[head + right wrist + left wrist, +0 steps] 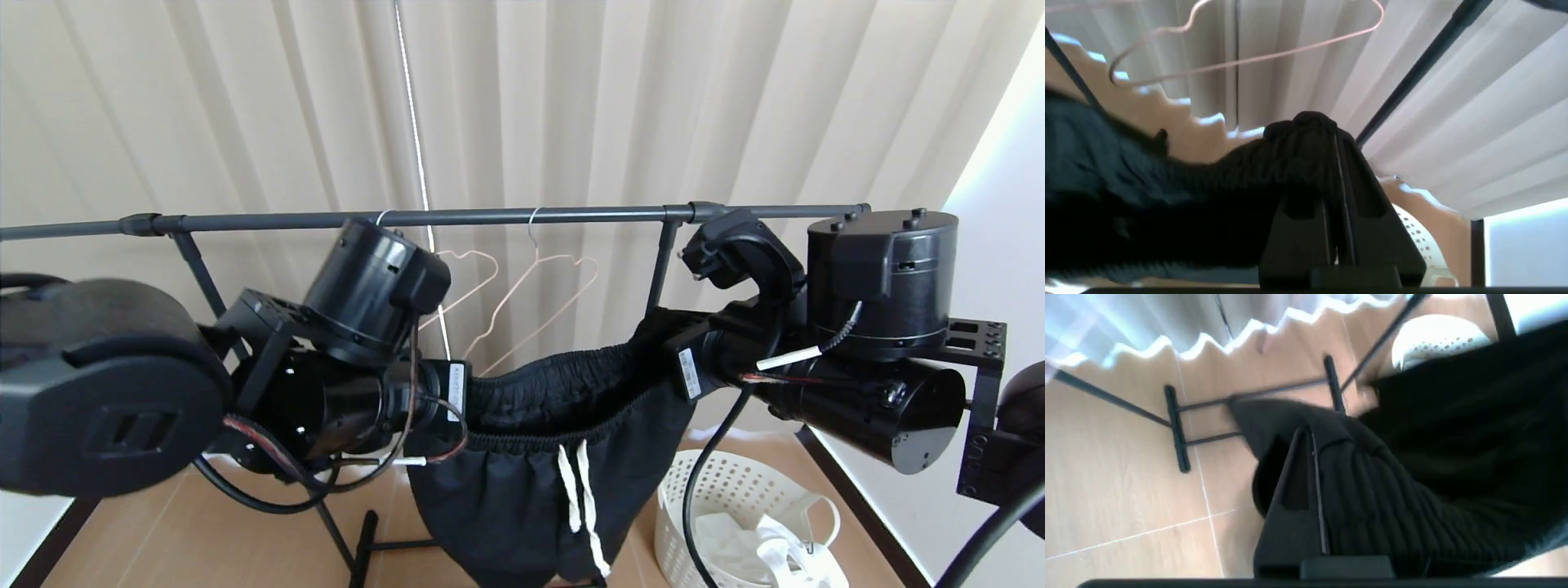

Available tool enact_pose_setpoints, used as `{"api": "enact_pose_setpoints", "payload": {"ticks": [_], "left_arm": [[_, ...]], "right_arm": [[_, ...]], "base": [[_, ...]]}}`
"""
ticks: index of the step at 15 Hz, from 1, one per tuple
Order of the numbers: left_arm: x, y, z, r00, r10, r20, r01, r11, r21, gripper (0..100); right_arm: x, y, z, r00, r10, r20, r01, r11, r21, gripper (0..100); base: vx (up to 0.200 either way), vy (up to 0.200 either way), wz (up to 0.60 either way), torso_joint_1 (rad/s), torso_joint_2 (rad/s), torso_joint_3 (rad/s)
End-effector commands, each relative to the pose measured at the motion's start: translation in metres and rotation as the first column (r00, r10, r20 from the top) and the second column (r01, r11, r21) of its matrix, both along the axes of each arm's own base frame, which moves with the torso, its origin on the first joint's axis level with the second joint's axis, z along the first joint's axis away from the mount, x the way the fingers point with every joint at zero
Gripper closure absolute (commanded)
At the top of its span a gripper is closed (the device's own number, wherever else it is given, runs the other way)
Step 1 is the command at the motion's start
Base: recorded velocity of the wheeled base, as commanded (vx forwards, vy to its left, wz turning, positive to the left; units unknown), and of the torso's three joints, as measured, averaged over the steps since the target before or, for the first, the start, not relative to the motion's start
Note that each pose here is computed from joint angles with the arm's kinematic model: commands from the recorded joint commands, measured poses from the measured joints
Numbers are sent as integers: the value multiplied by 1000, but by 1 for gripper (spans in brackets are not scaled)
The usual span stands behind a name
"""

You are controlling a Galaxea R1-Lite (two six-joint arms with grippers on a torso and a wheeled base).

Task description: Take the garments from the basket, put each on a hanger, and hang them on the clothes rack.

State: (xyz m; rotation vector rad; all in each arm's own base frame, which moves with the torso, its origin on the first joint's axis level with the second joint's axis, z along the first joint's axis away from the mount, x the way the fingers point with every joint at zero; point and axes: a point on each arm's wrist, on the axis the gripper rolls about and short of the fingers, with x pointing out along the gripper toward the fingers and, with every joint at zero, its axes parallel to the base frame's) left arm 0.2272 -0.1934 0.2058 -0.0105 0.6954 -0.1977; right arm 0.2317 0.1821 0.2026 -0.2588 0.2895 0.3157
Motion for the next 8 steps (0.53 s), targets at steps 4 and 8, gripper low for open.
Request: {"api": "enact_pose_setpoints", "payload": {"ticks": [4, 8], "left_arm": [[8, 22, 28, 993, 109, 35, -109, 994, 26, 100], [9, 45, 20, 981, 195, 26, -196, 978, 65, 100]], "right_arm": [[-17, -13, 13, 1000, 6, 14, -6, 1000, 0, 100], [-3, -27, 12, 996, -84, 6, 84, 996, -18, 100]], "base": [[0, 0, 0, 0, 0, 0], [0, 0, 0, 0, 0, 0]]}}
